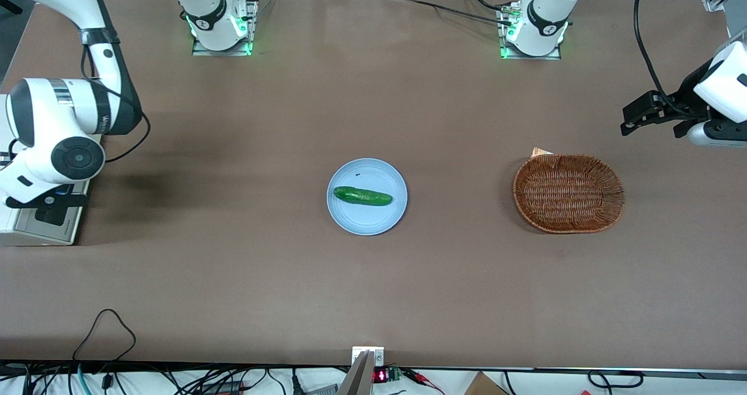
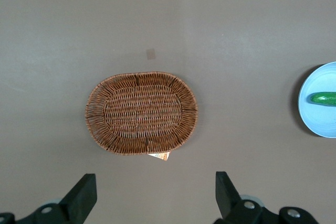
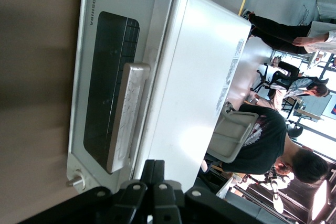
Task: Open oven door with right arm only
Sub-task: 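Position the right gripper fingers at the top of the oven door handle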
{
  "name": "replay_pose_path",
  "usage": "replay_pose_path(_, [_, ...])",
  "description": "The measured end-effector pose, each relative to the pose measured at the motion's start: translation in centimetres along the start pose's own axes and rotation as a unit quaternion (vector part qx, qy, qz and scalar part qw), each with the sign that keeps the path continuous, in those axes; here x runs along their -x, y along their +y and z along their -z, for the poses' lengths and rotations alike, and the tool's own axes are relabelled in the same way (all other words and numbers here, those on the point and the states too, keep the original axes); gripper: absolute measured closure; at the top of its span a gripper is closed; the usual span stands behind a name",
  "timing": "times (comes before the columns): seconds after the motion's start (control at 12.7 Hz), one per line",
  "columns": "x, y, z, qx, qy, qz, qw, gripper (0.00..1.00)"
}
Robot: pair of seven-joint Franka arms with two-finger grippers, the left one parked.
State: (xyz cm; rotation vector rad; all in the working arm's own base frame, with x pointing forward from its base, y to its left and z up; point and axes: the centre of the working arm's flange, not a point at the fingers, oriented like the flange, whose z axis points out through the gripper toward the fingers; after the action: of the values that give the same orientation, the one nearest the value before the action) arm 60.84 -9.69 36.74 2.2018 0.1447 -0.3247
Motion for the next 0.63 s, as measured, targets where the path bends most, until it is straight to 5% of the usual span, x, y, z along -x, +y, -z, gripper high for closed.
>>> replay_pose_path(0.63, [0.9, -3.7, -5.2, 0.029, 0.02, -0.065, 0.9973, 0.98])
